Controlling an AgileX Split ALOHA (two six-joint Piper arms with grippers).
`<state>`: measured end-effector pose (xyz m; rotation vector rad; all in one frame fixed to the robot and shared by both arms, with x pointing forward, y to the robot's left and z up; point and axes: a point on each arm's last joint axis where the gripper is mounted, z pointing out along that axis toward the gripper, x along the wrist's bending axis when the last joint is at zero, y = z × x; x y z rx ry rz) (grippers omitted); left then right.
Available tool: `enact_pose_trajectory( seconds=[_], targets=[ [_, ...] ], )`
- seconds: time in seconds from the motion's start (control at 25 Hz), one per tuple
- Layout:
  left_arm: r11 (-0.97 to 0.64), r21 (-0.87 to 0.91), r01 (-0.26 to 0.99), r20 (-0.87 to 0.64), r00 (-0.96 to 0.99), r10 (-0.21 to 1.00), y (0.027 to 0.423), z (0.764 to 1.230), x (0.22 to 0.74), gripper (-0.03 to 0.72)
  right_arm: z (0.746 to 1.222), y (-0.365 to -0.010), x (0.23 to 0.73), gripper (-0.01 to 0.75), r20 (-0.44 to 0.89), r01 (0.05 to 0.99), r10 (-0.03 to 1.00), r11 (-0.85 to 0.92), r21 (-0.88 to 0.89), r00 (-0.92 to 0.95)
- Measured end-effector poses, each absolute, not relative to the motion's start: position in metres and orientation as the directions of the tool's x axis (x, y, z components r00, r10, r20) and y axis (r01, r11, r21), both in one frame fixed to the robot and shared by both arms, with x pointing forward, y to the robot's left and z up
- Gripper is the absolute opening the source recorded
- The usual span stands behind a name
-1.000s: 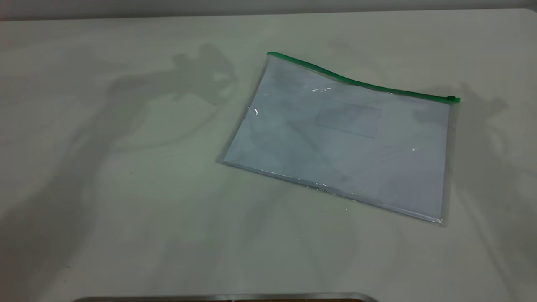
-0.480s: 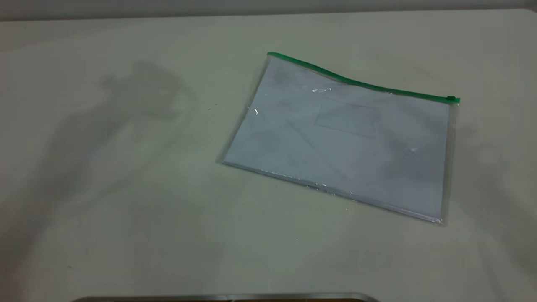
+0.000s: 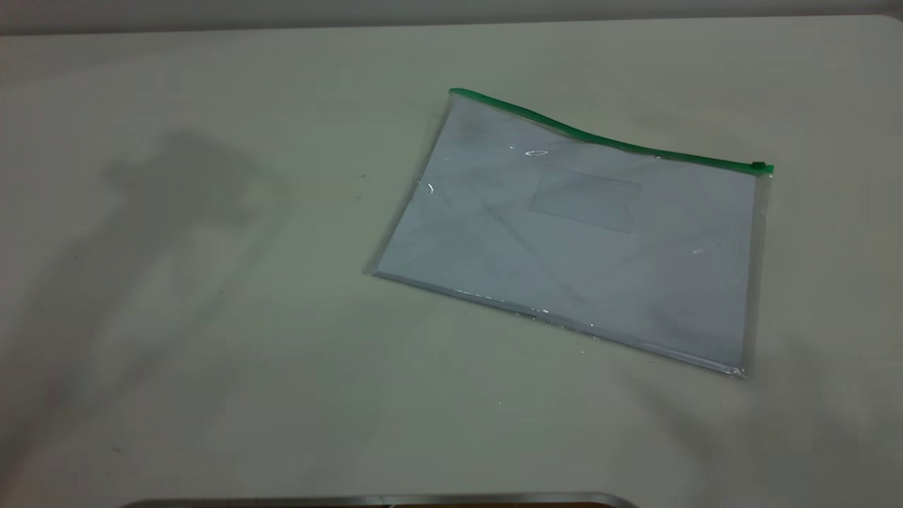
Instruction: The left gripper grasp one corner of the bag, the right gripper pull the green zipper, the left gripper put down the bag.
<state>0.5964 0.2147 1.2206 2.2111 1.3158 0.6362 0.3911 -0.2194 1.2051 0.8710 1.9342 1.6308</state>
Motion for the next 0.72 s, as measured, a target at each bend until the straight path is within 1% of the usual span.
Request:
enact_pose_trajectory(
  seconds=[0.08, 0.2, 0.32, 0.48, 0.52, 0.64, 0.72],
  targets=[
    [-0.372, 0.628, 0.683, 0.116, 0.39, 0.913, 0.216, 1.224, 0.592, 0.569, 1.219, -0.228, 0.354, 0.474, 0.01, 0.108, 0.731, 0.087, 0.99, -0.682],
    [-0.339, 0.606, 0.719, 0.09, 0.362, 0.928, 0.219, 1.218, 0.581, 0.569, 1.223, -0.241, 0.303, 0.474, -0.029, 0.083, 0.756, 0.11, 0.99, -0.654],
    [-0.324, 0.545, 0.774, 0.078, 0.338, 0.938, 0.226, 1.203, 0.558, 0.569, 1.214, -0.255, 0.263, 0.474, -0.053, 0.124, 0.799, 0.158, 0.98, -0.599],
    [-0.276, 0.461, 0.844, 0.053, 0.284, 0.957, 0.238, 1.178, 0.517, 0.569, 1.198, -0.271, 0.226, 0.474, -0.068, 0.111, 0.858, 0.144, 0.983, -0.509],
    [-0.265, 0.45, 0.853, 0.046, 0.274, 0.961, 0.24, 1.174, 0.507, 0.569, 1.191, -0.274, 0.22, 0.474, -0.065, 0.111, 0.865, 0.137, 0.984, -0.497],
    [-0.248, 0.433, 0.867, 0.037, 0.258, 0.965, 0.248, 1.165, 0.472, 0.568, 1.164, -0.275, 0.214, 0.474, -0.039, 0.155, 0.871, 0.131, 0.979, -0.49],
    [-0.246, 0.434, 0.867, 0.036, 0.256, 0.966, 0.254, 1.161, 0.45, 0.568, 1.143, -0.275, 0.216, 0.474, -0.016, 0.215, 0.871, 0.139, 0.967, -0.492]
  ],
)
